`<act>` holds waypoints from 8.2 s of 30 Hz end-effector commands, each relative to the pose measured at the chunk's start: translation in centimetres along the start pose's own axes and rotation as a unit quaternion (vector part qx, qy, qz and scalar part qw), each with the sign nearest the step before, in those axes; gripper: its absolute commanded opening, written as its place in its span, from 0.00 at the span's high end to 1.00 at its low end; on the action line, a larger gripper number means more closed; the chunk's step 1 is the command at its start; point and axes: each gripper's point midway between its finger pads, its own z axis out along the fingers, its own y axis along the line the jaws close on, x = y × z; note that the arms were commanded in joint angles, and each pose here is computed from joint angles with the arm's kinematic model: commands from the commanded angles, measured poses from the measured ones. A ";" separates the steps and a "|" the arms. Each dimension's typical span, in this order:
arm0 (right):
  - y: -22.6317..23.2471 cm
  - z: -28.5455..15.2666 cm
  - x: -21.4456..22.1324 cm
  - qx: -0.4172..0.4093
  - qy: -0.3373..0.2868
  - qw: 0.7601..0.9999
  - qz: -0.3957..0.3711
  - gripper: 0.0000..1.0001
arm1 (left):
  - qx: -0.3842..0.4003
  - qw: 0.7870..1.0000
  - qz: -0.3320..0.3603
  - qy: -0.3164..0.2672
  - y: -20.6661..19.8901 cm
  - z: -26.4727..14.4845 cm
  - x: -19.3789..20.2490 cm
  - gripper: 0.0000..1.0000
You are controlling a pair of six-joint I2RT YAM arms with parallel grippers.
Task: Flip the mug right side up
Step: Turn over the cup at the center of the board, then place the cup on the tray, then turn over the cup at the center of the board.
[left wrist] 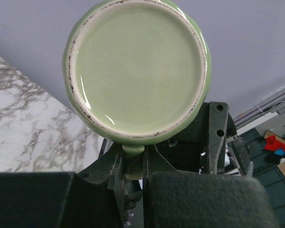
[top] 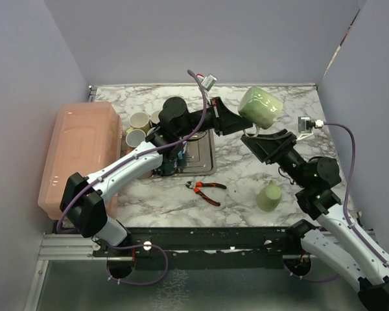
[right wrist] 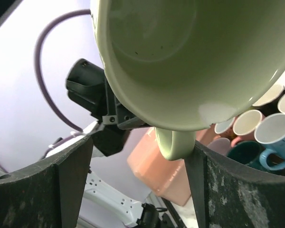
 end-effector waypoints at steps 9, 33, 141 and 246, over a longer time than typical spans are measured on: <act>4.8 -0.6 -3.3 -0.074 -0.060 0.995 0.004 0.34 | 0.120 0.992 -0.032 -0.033 -7.6 -2.0 -2.4 1.00; 4.9 2.0 -2.8 -0.081 -0.021 0.996 -0.005 0.89 | 0.128 0.990 -0.046 -0.024 -7.8 -2.7 -1.1 1.00; -24.0 0.8 26.8 0.477 0.459 0.734 -0.154 0.70 | -0.512 0.808 0.267 -0.119 8.3 -23.1 -3.8 0.01; -20.3 -12.7 11.6 0.509 0.307 0.798 -0.104 0.22 | -0.364 0.908 0.050 0.203 24.4 -0.4 16.7 0.19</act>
